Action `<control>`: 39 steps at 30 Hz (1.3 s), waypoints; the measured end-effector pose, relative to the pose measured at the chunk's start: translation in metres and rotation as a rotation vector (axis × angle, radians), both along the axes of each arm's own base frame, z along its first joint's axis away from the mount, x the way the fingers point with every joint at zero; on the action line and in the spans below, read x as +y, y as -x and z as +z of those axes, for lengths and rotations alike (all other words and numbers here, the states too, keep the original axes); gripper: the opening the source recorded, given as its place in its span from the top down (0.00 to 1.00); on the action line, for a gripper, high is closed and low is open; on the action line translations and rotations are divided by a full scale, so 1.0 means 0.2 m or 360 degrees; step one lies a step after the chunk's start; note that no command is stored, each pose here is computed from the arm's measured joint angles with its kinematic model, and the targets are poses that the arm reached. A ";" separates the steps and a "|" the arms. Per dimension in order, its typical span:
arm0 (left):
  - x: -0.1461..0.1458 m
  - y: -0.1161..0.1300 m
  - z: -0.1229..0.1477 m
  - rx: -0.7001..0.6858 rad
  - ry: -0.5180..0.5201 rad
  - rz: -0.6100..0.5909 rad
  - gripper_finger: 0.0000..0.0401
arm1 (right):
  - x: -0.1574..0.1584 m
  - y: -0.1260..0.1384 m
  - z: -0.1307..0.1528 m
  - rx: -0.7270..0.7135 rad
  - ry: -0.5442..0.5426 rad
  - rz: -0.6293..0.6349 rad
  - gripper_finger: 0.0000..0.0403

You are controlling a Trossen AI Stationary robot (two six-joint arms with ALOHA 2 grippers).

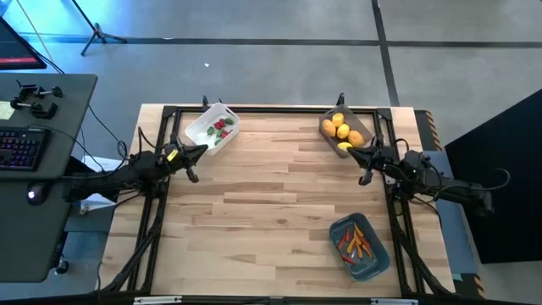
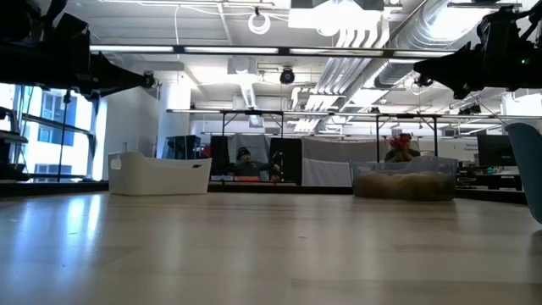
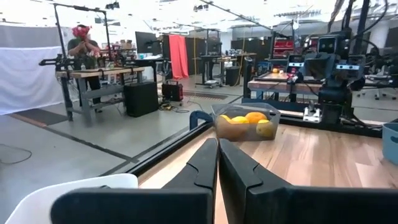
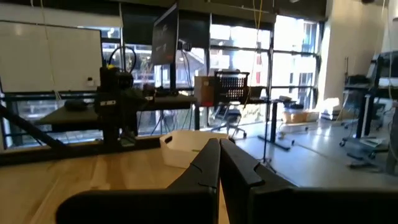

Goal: Sort produce into baskets
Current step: Return to Home Position

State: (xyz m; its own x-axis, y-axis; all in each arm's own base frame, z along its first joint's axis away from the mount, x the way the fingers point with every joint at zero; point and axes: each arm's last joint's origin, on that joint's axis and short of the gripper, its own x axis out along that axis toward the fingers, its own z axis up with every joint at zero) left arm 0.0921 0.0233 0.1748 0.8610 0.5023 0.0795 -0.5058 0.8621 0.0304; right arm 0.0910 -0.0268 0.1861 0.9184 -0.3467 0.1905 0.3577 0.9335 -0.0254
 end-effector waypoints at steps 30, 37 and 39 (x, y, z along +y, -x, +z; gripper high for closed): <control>-0.01 -0.01 -0.01 -0.0004 0.0116 -0.0123 1.00 | -0.04 0.01 -0.07 0.0181 -0.0116 -0.0490 1.00; -0.01 -0.01 -0.02 0.0066 0.0011 -0.0115 1.00 | -0.04 0.01 -0.07 0.0166 -0.0143 -0.0482 1.00; -0.01 -0.01 -0.02 0.0065 0.0013 -0.0115 1.00 | -0.04 0.01 -0.07 0.0146 -0.0176 -0.0476 1.00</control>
State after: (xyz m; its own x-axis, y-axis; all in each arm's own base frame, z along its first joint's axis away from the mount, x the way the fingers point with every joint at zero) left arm 0.0946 0.0217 0.1715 0.8974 0.4394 0.0399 -0.4408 0.8966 0.0426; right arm 0.0893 -0.0352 0.1721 0.7843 -0.6177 0.0575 0.6174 0.7862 0.0255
